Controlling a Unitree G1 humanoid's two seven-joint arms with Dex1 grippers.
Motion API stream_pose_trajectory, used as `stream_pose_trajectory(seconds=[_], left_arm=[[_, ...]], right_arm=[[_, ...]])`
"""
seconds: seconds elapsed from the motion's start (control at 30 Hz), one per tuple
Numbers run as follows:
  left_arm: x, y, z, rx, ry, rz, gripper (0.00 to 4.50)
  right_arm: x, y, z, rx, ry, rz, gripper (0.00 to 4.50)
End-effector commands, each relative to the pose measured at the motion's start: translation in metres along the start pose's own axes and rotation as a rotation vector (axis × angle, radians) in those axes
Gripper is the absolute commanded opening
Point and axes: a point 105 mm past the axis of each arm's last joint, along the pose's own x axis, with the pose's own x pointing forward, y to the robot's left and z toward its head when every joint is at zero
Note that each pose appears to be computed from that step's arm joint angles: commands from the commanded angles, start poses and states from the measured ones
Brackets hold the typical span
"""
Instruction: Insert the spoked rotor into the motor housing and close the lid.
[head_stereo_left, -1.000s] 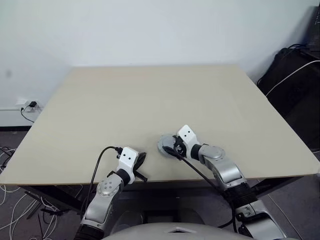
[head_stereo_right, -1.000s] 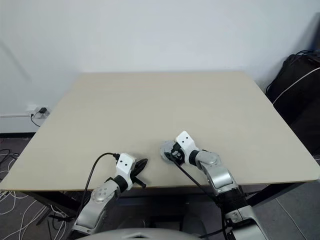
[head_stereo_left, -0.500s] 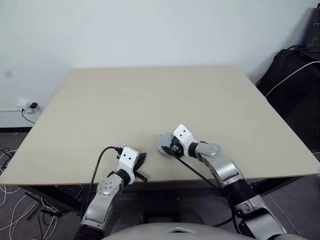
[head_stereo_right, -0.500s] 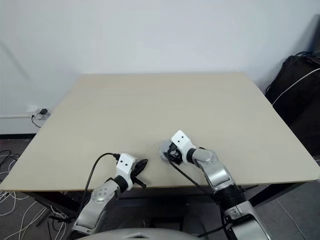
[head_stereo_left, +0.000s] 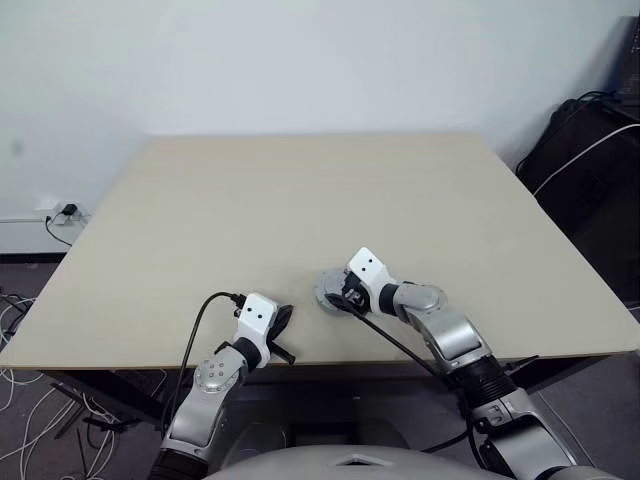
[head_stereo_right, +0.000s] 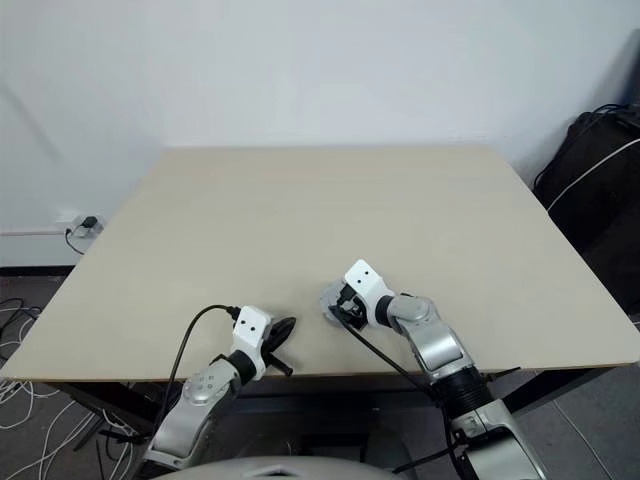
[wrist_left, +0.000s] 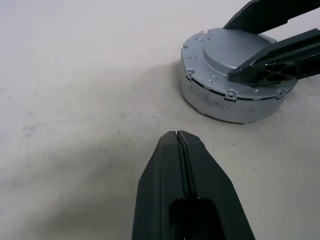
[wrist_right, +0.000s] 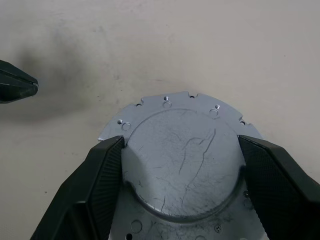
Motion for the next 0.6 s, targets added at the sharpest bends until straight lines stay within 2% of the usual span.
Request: stream_pose_trajectory(seconds=[0.03, 0.2, 0.6], left_arm=[[0.000, -0.002, 0.017, 0.022, -0.054, -0.009, 0.03], [0.000, -0.001, 0.017, 0.022, -0.050, -0.006, 0.03], [0.000, 0.002, 0.016, 0.027, -0.047, -0.001, 0.03]], right_arm=[[-0.003, -0.002, -0.021, 0.010, 0.083, -0.002, 3.25], [-0.005, 0.002, -0.025, 0.019, 0.100, 0.031, 3.25], [-0.004, -0.009, -0.031, -0.017, 0.134, -0.042, 3.25]])
